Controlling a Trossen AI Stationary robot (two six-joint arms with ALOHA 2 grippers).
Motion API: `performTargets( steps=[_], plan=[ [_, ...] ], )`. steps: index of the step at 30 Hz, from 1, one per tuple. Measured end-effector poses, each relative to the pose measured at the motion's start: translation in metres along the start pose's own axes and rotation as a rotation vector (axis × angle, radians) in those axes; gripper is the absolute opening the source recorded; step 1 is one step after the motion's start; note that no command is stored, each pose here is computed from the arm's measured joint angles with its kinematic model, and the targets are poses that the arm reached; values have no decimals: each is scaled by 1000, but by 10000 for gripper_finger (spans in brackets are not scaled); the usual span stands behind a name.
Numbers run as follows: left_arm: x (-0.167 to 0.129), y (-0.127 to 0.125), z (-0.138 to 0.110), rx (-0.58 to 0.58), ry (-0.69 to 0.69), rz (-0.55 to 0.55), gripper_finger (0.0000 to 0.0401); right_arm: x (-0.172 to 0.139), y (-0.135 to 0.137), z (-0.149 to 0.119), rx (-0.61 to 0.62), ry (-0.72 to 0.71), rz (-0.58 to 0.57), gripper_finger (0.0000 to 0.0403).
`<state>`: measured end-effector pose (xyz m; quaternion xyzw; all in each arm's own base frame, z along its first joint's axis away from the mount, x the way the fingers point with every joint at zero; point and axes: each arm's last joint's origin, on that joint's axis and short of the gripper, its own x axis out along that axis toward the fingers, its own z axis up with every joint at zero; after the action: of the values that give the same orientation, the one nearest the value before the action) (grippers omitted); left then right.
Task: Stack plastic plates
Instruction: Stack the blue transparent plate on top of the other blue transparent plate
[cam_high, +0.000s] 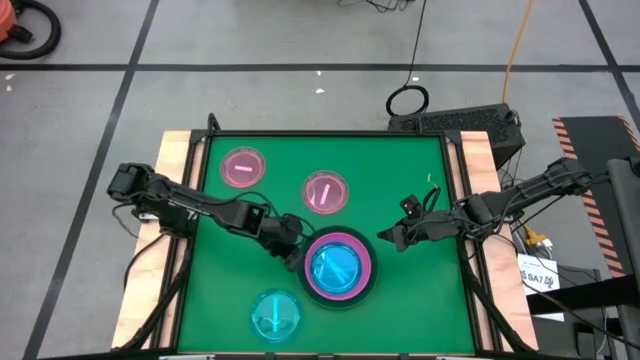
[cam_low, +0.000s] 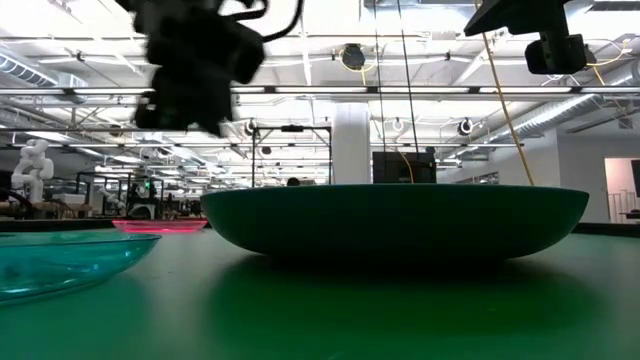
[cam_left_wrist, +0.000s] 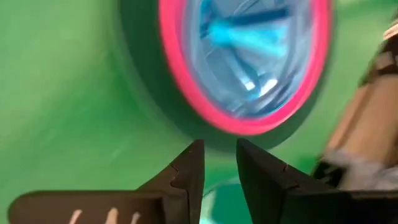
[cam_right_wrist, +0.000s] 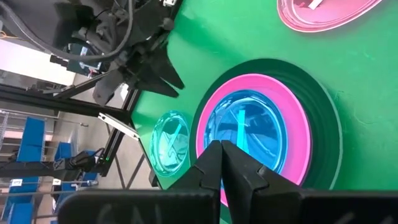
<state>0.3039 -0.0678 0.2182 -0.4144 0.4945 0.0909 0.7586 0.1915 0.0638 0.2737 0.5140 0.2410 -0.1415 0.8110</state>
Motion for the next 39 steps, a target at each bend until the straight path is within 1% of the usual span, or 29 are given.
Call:
performTargets(
  steps=[3, 6, 8, 11, 14, 20, 24, 29, 33, 34, 37, 39],
  plan=[
    [-7, 5, -12, 59, 44, 93, 108, 0, 0, 0, 3, 0, 0, 4],
    [-9, 14, -25, 120, 129, 209, 139, 0, 0, 0, 3, 0, 0, 4],
    [-8, 15, -31, 164, 156, 229, 167, 0, 0, 0, 3, 0, 0, 4],
    [-6, 13, -39, 220, 154, 242, 203, 0, 0, 0, 2, 0, 0, 4],
    [-5, 9, -47, 261, 149, 246, 221, 0, 0, 0, 3, 0, 0, 4],
    [-4, 4, -61, 297, 123, 281, 225, 0, 0, 0, 3, 0, 0, 4],
    [-5, 4, -72, 334, 122, 335, 225, 0, 0, 0, 0, 2, 1, 4],
    [-4, 1, -81, 361, 99, 349, 225, 0, 0, 0, -8, 1, 0, 4],
    [2, 10, -87, 341, 105, 376, 225, 0, 0, 0, -30, 2, -3, 4],
    [5, 13, -89, 331, 117, 364, 225, 0, -1, 0, -35, 4, -8, 4],
    [14, 14, -95, 326, 128, 272, 225, 0, -4, -1, -41, 12, -36, 4],
    [16, 12, -101, 327, 131, 244, 225, 0, -4, -2, -43, 16, -41, 4]
  ],
)
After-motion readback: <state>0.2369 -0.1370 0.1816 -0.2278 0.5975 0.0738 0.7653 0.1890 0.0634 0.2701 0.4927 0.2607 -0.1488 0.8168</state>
